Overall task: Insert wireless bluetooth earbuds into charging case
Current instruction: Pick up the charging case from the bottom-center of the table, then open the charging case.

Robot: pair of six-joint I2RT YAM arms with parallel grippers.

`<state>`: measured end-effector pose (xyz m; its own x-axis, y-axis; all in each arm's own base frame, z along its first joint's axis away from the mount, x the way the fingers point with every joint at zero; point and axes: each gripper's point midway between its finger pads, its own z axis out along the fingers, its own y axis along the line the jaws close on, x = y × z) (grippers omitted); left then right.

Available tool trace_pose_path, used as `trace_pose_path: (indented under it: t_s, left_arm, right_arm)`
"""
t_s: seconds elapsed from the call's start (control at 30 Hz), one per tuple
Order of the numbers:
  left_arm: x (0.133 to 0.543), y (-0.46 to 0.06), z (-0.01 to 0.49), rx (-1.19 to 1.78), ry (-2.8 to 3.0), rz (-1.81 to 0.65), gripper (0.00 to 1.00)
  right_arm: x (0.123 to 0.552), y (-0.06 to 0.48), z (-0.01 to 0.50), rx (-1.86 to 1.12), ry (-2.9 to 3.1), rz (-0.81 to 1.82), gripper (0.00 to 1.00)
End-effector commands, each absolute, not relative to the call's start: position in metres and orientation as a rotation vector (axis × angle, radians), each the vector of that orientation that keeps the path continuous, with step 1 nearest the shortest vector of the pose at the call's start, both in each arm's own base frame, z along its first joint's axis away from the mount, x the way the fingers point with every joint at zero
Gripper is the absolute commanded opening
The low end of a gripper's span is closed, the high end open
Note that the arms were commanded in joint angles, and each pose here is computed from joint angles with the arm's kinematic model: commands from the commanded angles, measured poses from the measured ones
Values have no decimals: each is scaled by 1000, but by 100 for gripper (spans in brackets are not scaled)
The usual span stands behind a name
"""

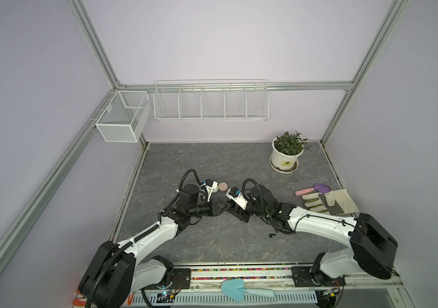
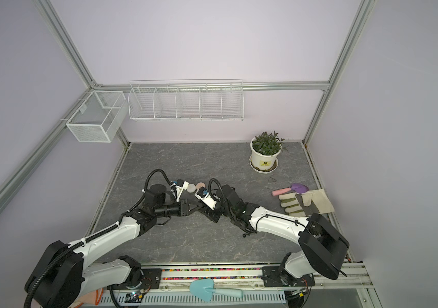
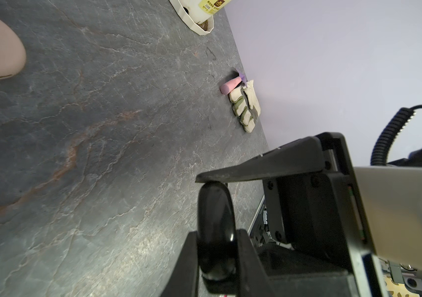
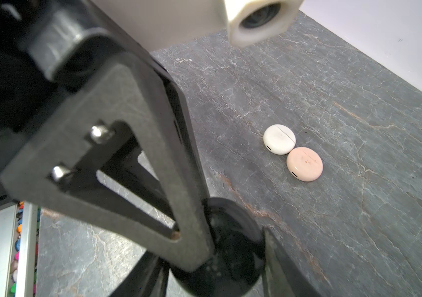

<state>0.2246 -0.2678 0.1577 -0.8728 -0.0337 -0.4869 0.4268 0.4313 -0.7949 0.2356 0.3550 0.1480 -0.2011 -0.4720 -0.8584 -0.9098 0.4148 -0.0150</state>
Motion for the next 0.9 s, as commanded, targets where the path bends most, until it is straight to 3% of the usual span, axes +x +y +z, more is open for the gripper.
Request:
trace_pose_path:
  t_s: [0.0,0.13,0.27,0.53,0.87]
  left_arm:
    - [219,-273,179,395,2161,-1482,9]
    - [222,-271,180,376,2155,-1466,4]
    - [227,-269,184,364,2117,-1439,0]
    - [239,-258,215,401,1789,-1336,0]
    - [225,-253,254,555,1391,-1263,0]
  right_arm:
    - [236,361,169,-1198,1766,669,48]
    - [239,353,176,-1180,1788,630,68]
    - [233,335,201,-1178,1818,597,76]
    - [187,295,237,-1352,1762,609,76]
    - [196,287,260,-1396,1686,525,68]
